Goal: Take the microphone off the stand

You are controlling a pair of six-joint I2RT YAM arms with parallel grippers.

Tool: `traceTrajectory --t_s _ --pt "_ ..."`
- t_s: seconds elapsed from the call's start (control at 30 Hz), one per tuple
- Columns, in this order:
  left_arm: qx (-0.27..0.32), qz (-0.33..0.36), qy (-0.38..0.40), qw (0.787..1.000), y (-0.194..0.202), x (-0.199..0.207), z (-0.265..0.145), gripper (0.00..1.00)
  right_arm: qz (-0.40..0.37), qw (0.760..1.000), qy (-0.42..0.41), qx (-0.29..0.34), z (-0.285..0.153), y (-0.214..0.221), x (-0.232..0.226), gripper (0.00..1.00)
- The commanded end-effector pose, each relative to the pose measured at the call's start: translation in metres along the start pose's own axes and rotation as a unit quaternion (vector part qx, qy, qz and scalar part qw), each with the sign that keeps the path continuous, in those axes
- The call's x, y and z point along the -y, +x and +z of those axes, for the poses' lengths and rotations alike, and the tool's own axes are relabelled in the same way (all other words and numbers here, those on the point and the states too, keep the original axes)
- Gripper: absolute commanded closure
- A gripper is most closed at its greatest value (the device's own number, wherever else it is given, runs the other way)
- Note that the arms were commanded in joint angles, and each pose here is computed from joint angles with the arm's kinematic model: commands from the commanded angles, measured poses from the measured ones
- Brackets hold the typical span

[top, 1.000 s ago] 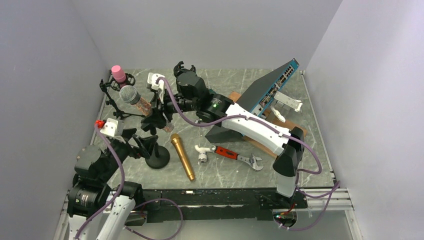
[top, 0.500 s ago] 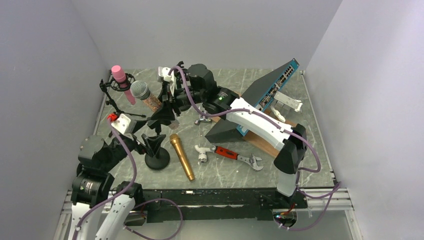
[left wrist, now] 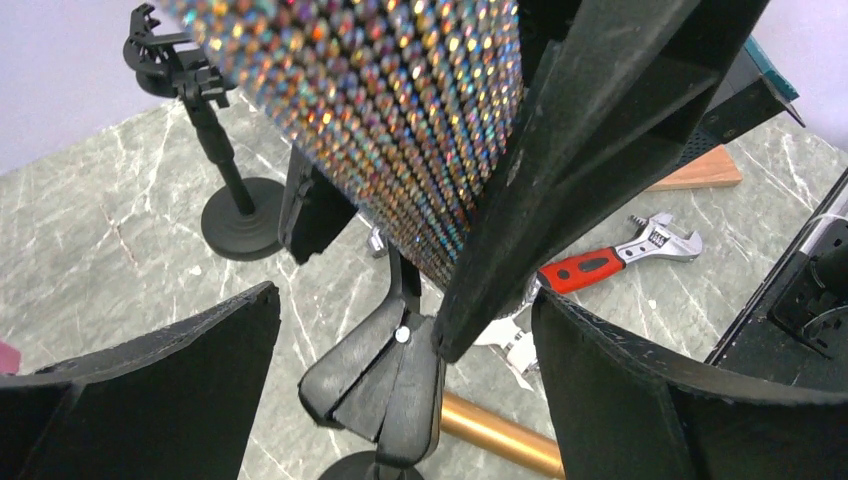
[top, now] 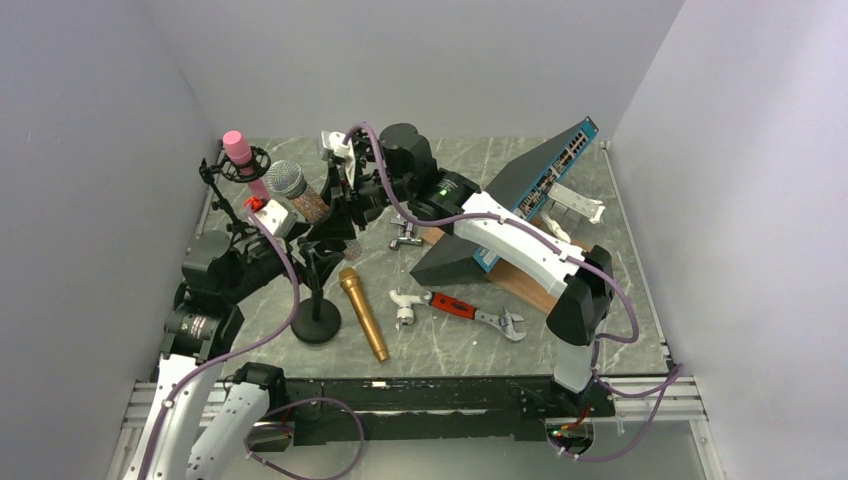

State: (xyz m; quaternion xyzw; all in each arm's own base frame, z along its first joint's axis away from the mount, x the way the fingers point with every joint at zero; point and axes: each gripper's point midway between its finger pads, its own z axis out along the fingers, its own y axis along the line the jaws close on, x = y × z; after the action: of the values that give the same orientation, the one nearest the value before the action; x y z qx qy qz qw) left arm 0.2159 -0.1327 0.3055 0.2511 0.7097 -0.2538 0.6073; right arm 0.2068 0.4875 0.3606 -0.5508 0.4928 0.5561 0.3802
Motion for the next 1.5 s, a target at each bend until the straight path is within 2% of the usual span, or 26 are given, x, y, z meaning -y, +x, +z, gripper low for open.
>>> traceTrajectory --t_s 0.0,0.07,0.2,0.27,0.33,0.57,0.63,0.73,0.8,0.87,1.0,1.13,1.17,1.33,1.4,1.47 --pt "0.043 0.051 0.044 0.997 -0.025 0.012 0.003 0.04 0.030 0.999 -0.031 -0.004 -0.003 0.000 -0.014 1.00" --pt "0.041 0.051 0.050 0.997 -0.022 0.014 0.002 0.12 0.030 0.999 -0.028 -0.003 -0.005 -0.001 -0.013 1.00" --pt "0.043 0.054 0.060 0.996 -0.016 0.020 -0.002 0.43 0.029 0.999 -0.028 -0.002 -0.007 -0.002 -0.014 1.00" --pt "0.047 0.059 0.066 0.995 -0.015 0.023 -0.004 0.65 0.027 0.999 -0.026 -0.001 -0.007 -0.002 -0.014 1.00" --pt "0.043 0.058 0.055 0.996 -0.015 0.020 -0.006 0.98 0.026 0.999 -0.019 0.003 -0.008 -0.004 -0.012 1.00" --pt "0.054 0.060 0.014 0.997 -0.015 0.011 -0.012 1.00 0.017 0.999 0.007 0.027 -0.008 -0.016 -0.006 1.00" --pt "0.052 0.056 0.008 0.997 -0.016 0.010 -0.013 1.00 0.017 0.998 0.036 0.039 -0.009 -0.022 0.003 1.00" --pt "0.046 0.051 -0.010 0.998 -0.015 0.005 -0.016 1.00 0.033 0.989 0.124 0.066 -0.017 -0.038 0.026 1.00" --pt "0.041 0.047 -0.037 0.997 -0.014 -0.003 -0.019 1.00 0.061 0.969 0.222 0.090 -0.033 -0.050 0.053 1.00" --pt "0.040 0.045 -0.065 0.996 -0.013 -0.010 -0.025 1.00 0.085 0.939 0.312 0.119 -0.056 -0.059 0.072 1.00" --pt "0.058 0.039 -0.135 0.988 -0.018 -0.027 -0.040 1.00 0.113 0.890 0.404 0.179 -0.102 -0.075 0.073 1.00" --pt "0.101 0.001 -0.253 0.962 -0.032 -0.058 -0.067 1.00 0.106 0.882 0.425 0.174 -0.122 -0.076 0.059 1.00" --pt "0.111 -0.010 -0.301 0.947 -0.035 -0.071 -0.078 1.00 0.106 0.881 0.428 0.170 -0.126 -0.072 0.056 1.00" --pt "0.134 -0.054 -0.417 0.898 -0.035 -0.104 -0.106 1.00 0.127 0.883 0.426 0.148 -0.133 -0.036 0.042 1.00" --pt "0.135 -0.073 -0.428 0.891 -0.027 -0.108 -0.105 1.00 0.148 0.885 0.422 0.132 -0.130 -0.015 0.038 1.00" --pt "0.139 -0.085 -0.416 0.895 -0.020 -0.106 -0.099 1.00 0.170 0.882 0.429 0.100 -0.124 0.015 0.034 1.00"
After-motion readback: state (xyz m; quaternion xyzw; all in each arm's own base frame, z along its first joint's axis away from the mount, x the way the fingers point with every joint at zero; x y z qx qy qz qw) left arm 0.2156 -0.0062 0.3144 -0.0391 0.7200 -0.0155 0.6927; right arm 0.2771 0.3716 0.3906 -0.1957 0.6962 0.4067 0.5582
